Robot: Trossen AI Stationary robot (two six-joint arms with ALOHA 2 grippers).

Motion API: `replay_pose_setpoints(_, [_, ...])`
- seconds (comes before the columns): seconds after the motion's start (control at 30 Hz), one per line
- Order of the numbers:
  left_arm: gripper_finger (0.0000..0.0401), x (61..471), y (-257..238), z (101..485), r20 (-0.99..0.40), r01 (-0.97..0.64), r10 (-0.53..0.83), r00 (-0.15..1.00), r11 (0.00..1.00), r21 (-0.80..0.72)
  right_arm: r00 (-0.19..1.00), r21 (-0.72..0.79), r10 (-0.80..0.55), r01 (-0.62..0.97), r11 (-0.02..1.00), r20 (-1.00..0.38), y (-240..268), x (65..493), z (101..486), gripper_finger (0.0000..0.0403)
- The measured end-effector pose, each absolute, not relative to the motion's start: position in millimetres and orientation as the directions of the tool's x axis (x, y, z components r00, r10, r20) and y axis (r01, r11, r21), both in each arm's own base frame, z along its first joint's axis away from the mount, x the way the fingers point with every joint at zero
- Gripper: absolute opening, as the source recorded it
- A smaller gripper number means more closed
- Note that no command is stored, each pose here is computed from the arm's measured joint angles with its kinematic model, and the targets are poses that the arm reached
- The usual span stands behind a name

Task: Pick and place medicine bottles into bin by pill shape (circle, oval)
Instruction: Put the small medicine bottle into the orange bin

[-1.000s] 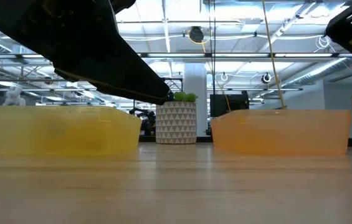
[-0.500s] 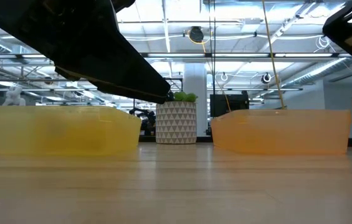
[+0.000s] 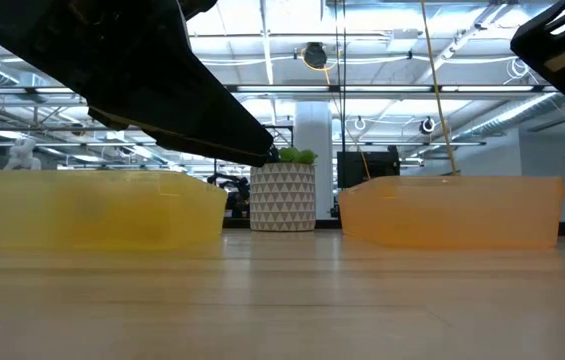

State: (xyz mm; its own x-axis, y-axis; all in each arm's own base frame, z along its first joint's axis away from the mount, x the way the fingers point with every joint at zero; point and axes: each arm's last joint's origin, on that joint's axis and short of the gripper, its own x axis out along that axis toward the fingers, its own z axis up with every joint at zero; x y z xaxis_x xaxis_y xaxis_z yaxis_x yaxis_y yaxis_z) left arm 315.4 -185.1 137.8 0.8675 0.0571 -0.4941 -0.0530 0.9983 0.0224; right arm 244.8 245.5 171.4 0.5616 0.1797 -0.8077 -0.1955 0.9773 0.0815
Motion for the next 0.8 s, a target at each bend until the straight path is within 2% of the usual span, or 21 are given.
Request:
replay_pose_setpoints(0.43, [0.0280, 315.4, -185.1, 137.8, -0.494, -0.053, 0.057, 0.868, 0.998, 0.022, 0.562, 0.086, 0.184, -0.196, 0.977, -0.807, 245.8, 244.9, 171.6, 0.0118])
replay_pose_setpoints(0.8, [0.0280, 315.6, -184.8, 137.9, -0.494, -0.054, 0.058, 0.868, 0.998, 0.022, 0.561, 0.086, 0.185, -0.198, 0.976, -0.807, 245.8, 244.9, 171.6, 0.0119])
